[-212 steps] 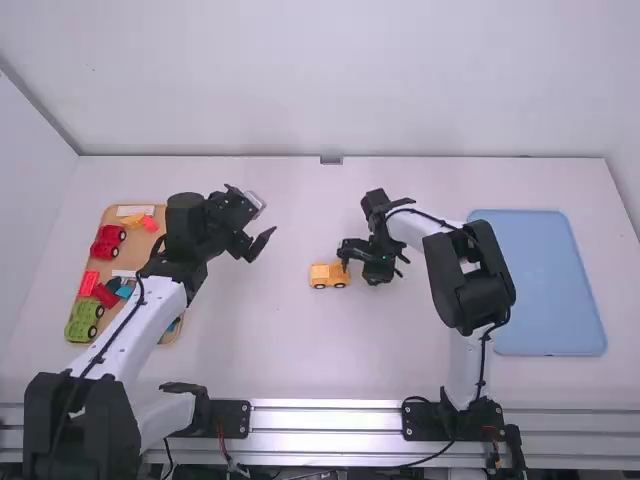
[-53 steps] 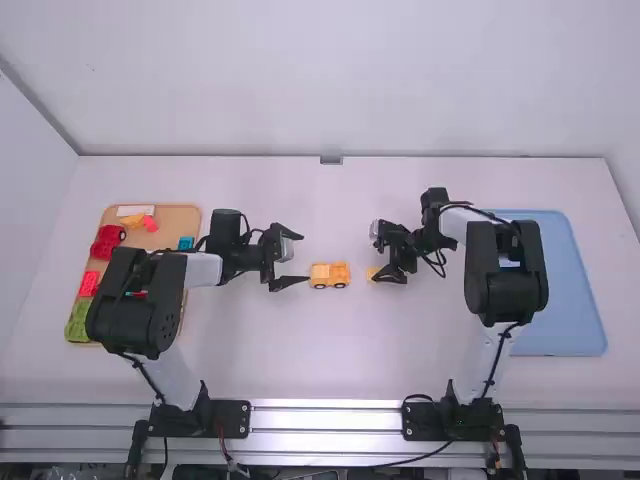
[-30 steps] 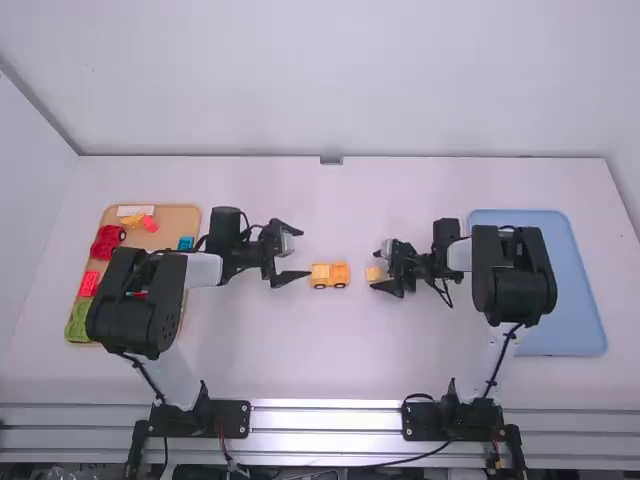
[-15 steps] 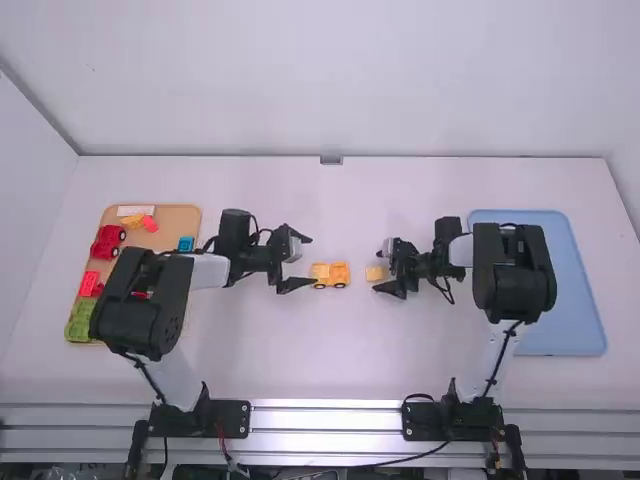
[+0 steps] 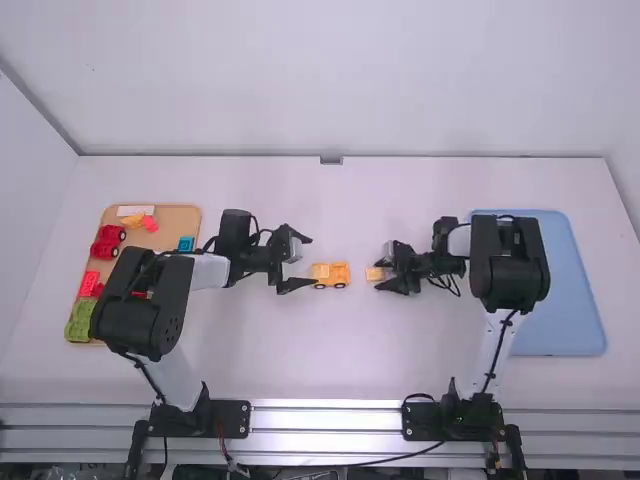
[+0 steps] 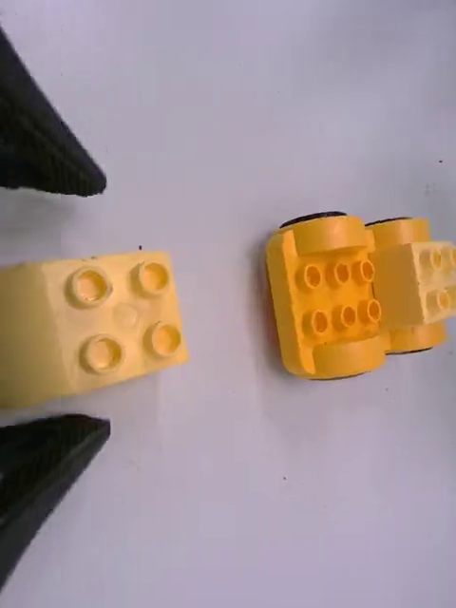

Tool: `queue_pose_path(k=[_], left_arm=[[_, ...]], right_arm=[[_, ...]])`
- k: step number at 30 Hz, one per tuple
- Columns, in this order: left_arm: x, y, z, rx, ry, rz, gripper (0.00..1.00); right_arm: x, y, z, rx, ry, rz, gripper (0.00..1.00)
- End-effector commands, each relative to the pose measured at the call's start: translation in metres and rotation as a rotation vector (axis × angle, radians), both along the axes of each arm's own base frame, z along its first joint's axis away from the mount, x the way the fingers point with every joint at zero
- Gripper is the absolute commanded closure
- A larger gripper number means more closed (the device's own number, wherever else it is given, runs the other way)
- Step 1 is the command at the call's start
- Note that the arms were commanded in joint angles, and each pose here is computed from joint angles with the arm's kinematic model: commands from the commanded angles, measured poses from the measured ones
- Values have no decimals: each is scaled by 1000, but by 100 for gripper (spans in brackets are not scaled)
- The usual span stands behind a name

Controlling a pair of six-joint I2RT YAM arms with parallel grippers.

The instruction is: Assemble lego blocks to make yellow taxi

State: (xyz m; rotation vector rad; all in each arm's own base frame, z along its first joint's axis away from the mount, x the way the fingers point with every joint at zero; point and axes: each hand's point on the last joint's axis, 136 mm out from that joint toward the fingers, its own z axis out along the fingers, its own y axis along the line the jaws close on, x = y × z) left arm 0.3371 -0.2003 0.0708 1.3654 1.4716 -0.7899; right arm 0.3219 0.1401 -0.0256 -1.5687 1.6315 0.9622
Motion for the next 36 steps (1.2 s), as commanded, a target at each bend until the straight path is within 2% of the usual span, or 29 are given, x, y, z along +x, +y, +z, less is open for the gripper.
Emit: queue_pose_path(k=[1, 2, 3, 7, 12, 18, 24, 27, 28, 36], left_arm=[[-7, -3, -5, -3, 20, -17, 1], [-5, -1, -7, 6, 23, -6, 1], [-4, 0, -9, 17, 26, 3, 1], [-4, 0, -14, 38, 41, 15, 1], [-9, -3, -19, 49, 71, 8, 1], [-19, -20, -51, 109, 54, -58, 1], [-7, -32, -75, 156, 86, -15, 1], [-4, -34, -77, 145, 76, -21, 1], [-2, -35, -80, 140, 72, -23, 1], [-2, -39, -95, 148, 78, -31, 1]], right_arm=[[-4, 5, -9, -34, -21, 49, 48], [-6, 6, -11, -53, -16, 55, 56], [-6, 5, -12, -61, -10, 54, 58], [1, 6, -16, -85, 19, 12, 78], [5, 3, -10, -53, 23, -10, 80], [17, 7, 36, 100, 35, -13, 83], [11, 15, 61, 89, 18, 98, 77], [8, 24, 62, 71, 5, 140, 79], [7, 29, 59, 58, -8, 163, 85], [9, 60, 35, -47, 41, 147, 90]])
